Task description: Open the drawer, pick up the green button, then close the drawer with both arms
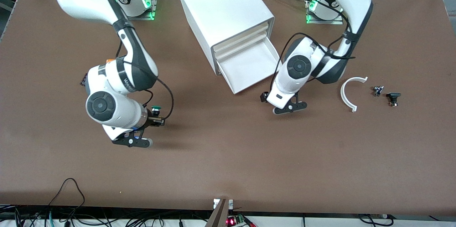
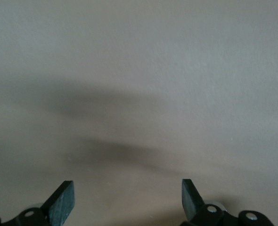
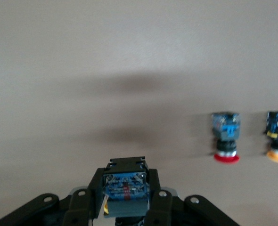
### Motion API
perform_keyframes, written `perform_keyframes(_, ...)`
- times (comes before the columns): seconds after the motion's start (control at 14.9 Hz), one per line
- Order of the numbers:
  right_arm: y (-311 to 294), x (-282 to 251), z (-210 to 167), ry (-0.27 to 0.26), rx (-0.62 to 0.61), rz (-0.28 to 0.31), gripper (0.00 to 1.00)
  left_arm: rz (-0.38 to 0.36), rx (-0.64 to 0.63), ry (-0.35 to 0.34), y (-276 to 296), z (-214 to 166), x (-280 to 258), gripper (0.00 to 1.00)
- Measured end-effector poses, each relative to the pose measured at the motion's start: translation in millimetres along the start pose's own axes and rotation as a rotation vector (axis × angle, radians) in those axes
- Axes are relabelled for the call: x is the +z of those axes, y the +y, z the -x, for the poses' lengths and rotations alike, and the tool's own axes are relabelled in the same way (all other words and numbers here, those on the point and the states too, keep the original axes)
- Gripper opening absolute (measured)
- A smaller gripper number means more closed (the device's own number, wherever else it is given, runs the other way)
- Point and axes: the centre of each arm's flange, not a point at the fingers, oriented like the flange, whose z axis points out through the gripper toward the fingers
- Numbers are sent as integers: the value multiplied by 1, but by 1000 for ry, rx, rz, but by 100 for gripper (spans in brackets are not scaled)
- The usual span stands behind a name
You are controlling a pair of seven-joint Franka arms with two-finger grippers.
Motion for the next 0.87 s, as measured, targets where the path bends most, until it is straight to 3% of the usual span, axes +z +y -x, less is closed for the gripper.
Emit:
perform_keyframes(0.4,44,67,-11,28,-71,-14,41,1,-61,-3,25,45,24,100)
perform_keyframes(0.87,47,126,-5,66,-85,-28,41,3,-65,-57,56,105,33,100)
